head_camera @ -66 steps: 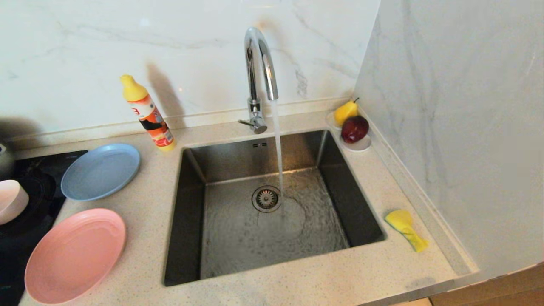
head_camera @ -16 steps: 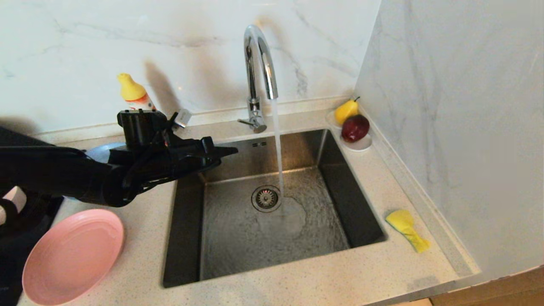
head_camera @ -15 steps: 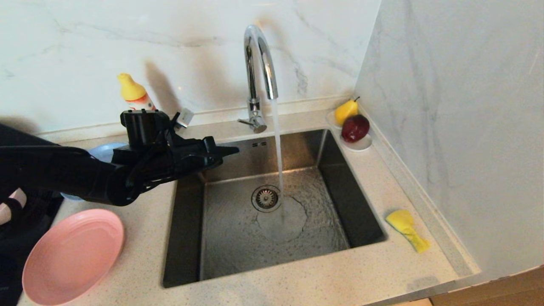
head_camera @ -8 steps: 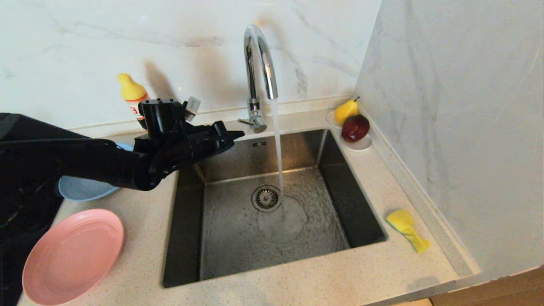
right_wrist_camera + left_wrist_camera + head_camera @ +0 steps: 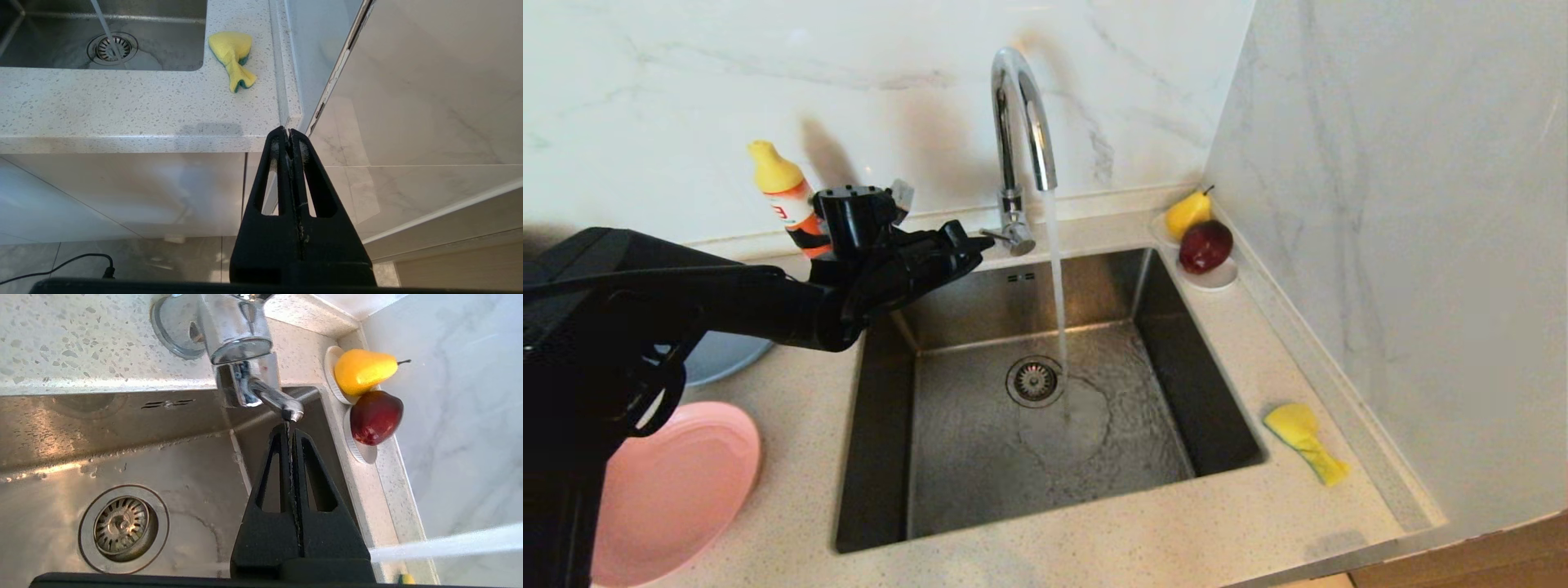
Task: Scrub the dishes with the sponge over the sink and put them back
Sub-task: Turn off the faucet
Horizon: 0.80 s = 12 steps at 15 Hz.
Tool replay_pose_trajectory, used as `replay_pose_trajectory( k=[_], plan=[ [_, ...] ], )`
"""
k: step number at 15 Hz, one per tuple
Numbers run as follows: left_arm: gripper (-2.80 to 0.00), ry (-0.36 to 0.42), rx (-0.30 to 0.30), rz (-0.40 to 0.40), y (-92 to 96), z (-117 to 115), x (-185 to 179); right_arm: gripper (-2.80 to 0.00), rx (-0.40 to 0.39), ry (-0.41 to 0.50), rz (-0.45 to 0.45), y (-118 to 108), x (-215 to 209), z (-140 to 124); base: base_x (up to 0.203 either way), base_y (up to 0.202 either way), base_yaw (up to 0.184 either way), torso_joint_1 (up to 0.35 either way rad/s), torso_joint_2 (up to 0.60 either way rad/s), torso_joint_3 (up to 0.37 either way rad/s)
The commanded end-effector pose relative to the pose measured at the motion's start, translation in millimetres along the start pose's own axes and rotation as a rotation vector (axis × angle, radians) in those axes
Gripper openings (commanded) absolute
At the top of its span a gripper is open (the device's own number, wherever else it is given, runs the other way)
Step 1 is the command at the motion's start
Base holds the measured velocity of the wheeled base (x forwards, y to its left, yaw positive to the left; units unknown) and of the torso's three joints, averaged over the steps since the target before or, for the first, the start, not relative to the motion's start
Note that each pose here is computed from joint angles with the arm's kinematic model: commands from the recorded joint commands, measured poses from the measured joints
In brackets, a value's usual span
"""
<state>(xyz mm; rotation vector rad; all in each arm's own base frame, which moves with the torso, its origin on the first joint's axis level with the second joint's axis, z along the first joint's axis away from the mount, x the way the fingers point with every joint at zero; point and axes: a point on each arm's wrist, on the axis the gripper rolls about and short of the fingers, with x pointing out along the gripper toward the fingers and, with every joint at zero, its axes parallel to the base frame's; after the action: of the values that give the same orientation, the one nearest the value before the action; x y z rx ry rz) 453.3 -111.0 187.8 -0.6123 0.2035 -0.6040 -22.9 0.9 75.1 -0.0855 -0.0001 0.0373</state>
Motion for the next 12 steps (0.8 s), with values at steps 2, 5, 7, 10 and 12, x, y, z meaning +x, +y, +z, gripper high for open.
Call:
replay_pose_trajectory(
  k=[2,5,7,10,12],
  plan=[
    [-2.80,-0.017,-0.011,-0.011,4.7,1,9,-2.80,-0.001,0.000,0.001,0,0,0,0.000,0.000,0.000,0.000,0.00,0.000],
    [-2.80,-0.068,-0.058,-0.018,2.8,10,17,-2.80,0.000,0.000,0.001,0,0,0,0.000,0.000,0.000,0.000,0.00,0.000],
    [-2.80,-0.086,-0.058,-0.014,5.8,10,22,-2.80,0.000,0.000,0.001,0,0,0,0.000,0.000,0.000,0.000,0.00,0.000],
    [-2.80,-0.108,-0.057,0.003,13.8,8,31,-2.80,0.000,0.000,0.001,0,0,0,0.000,0.000,0.000,0.000,0.00,0.000],
    [-2.80,-0.125,-0.060,0.023,18.0,6,35,-2.80,-0.002,0.000,0.001,0,0,0,0.000,0.000,0.000,0.000,0.00,0.000]
  ],
)
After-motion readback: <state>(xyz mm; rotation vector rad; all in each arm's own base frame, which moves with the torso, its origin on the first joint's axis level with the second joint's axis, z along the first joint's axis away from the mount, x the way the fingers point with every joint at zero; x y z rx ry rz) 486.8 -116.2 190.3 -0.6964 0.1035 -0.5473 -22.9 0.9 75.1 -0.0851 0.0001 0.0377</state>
